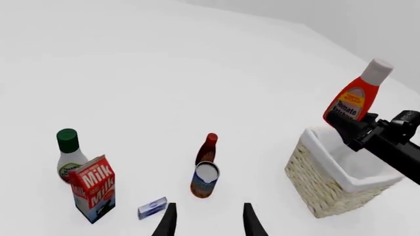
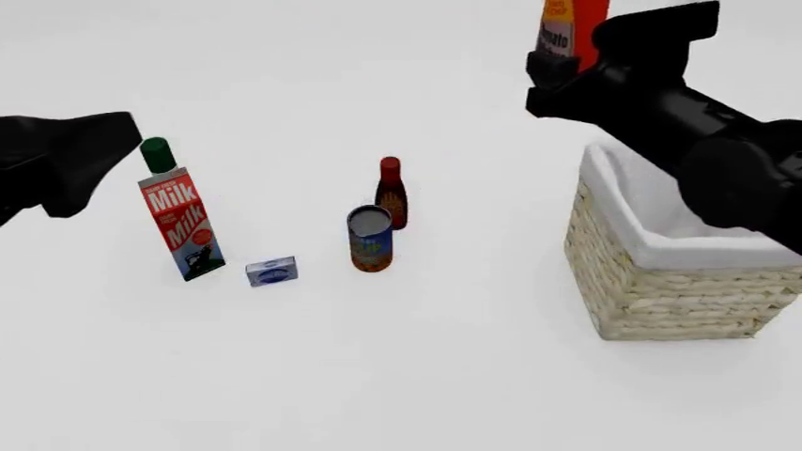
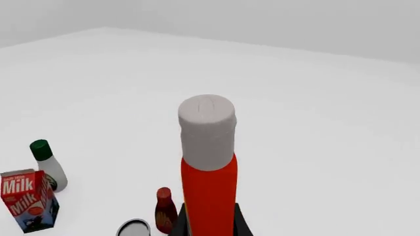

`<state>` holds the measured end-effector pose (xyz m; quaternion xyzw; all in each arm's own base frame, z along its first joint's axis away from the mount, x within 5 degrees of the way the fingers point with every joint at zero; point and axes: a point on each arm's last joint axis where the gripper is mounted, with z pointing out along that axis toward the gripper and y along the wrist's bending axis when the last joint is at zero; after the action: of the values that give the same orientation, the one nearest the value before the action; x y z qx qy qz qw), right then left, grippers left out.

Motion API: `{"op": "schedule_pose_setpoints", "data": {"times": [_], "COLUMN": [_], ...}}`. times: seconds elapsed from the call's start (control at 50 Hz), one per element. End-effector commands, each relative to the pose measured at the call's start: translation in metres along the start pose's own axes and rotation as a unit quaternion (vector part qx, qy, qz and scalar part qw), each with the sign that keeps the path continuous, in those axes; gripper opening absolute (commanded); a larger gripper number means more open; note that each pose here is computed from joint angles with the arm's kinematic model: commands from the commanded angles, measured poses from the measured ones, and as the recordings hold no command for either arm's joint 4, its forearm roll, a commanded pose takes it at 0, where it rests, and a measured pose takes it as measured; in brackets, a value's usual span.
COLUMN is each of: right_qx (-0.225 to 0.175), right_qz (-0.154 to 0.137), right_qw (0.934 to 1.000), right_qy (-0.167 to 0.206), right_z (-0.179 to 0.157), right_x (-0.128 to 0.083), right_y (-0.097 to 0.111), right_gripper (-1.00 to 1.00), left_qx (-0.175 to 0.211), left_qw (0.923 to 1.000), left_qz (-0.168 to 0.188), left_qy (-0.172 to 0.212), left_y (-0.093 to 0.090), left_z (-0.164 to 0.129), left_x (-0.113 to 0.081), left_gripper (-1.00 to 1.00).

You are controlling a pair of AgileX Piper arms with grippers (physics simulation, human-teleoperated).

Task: Pick the ketchup and place it in the basket.

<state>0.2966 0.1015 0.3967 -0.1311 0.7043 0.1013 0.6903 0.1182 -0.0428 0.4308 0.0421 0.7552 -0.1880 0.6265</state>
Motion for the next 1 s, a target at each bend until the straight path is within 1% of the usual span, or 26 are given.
{"op": "schedule_pose_setpoints", "data": {"times": [0.02, 0.14, 0.24, 0.3, 0.48, 0.5, 0.78, 0.8, 0.9, 1.0], "right_qx": [0.048, 0.065, 0.09, 0.095, 0.122, 0.131, 0.165, 0.173, 0.184, 0.193], "right_qz": [0.015, 0.016, 0.021, 0.022, 0.028, 0.029, 0.037, 0.039, 0.04, 0.042], "right_qw": [0.9987, 0.9978, 0.9957, 0.9952, 0.9921, 0.991, 0.9856, 0.9842, 0.9819, 0.9801], "right_qy": [-0.005, -0.004, -0.006, -0.006, -0.004, -0.003, 0.004, 0.009, 0.016, 0.02], "right_z": [-0.011, -0.016, -0.024, -0.026, -0.035, -0.036, -0.044, -0.046, -0.049, -0.051], "right_x": [0.007, 0.01, 0.013, 0.014, 0.025, 0.028, 0.044, 0.048, 0.054, 0.058], "right_y": [-0.029, -0.038, -0.052, -0.055, -0.069, -0.073, -0.091, -0.095, -0.101, -0.105], "right_gripper": [-1.0, -1.0, -1.0, -1.0, -1.0, -1.0, -1.0, -1.0, -1.0, -1.0], "left_qx": [0.006, 0.009, 0.011, 0.013, 0.015, 0.015, 0.017, 0.017, 0.017, 0.018], "left_qw": [1.0, 1.0, 0.9999, 0.9999, 0.9999, 0.9999, 0.9998, 0.9998, 0.9998, 0.9998], "left_qz": [-0.002, -0.003, -0.004, -0.004, -0.006, -0.006, -0.006, -0.008, -0.01, -0.011], "left_qy": [-0.001, 0.001, 0.0, 0.001, 0.002, 0.002, 0.003, 0.003, 0.004, 0.004], "left_y": [-0.001, -0.002, -0.003, -0.003, -0.003, -0.003, -0.004, -0.004, -0.003, -0.004], "left_z": [0.005, 0.007, 0.006, 0.007, 0.008, 0.009, 0.011, 0.011, 0.012, 0.013], "left_x": [0.001, 0.003, 0.001, 0.002, 0.003, 0.004, 0.003, 0.004, 0.006, 0.006], "left_gripper": [1.0, 1.0, 1.0, 1.0, 1.0, 1.0, 1.0, 1.0, 1.0, 1.0]}}
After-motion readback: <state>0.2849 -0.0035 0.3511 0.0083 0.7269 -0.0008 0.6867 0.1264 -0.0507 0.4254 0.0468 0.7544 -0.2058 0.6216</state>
